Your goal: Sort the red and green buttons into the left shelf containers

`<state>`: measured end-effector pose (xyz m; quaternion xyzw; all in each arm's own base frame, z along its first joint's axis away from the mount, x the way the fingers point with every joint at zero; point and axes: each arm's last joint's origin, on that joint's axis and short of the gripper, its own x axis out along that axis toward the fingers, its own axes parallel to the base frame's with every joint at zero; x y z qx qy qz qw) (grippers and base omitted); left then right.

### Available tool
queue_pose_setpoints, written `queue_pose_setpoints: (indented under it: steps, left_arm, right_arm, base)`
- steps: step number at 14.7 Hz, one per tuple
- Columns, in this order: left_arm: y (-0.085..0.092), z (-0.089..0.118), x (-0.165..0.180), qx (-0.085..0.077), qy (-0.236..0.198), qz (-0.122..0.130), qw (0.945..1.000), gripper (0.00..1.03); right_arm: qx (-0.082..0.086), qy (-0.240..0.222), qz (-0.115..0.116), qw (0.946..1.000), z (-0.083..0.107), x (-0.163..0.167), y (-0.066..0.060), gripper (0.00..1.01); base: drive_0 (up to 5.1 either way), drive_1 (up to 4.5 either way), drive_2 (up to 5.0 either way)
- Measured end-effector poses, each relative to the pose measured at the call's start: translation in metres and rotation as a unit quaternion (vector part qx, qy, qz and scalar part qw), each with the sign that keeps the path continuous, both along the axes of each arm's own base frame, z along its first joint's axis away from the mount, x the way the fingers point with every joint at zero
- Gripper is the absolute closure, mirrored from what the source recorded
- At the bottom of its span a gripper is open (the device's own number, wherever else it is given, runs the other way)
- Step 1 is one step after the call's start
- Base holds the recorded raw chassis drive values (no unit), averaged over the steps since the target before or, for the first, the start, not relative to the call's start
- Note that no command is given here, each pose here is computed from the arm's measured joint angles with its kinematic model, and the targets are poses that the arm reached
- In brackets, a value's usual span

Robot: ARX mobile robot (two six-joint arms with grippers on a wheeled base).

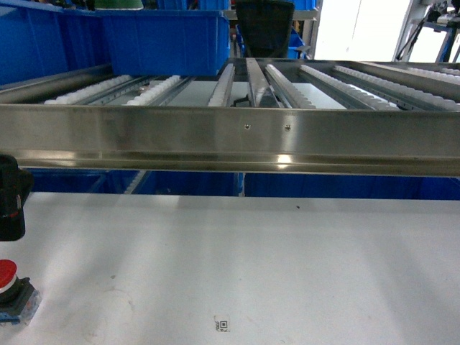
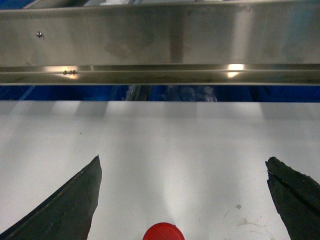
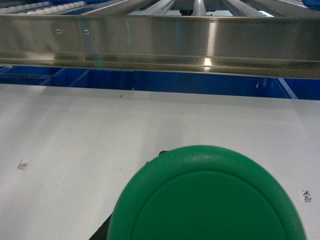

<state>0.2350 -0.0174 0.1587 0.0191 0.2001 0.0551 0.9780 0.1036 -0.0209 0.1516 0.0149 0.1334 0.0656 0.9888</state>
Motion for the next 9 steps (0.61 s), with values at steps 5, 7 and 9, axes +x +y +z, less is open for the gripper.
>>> queue_pose_setpoints:
  steps: [5,7,9]
  left_arm:
    - [0.009,-0.040,0.000,0.000,0.060,0.009,0.9982,0.05]
    - [0.009,-0.054,0.003,-0.004,0.081,-0.003,0.9967,0.05]
    - [0.011,-0.062,0.005,-0.007,0.092,-0.003,0.9958,0.05]
  right_arm:
    - [0.000,0.000,0.000,1.0000,0.000,0.000,0.000,0.74]
    - [0.000,0.000,0.000,1.0000,0.000,0.000,0.000,0.74]
    - [0.000,0.000,0.000,1.0000,0.000,0.000,0.000,0.74]
  base:
    - [0.0,0.00,0.0]
    - [0.0,0.00,0.0]
    - [0.0,0.00,0.0]
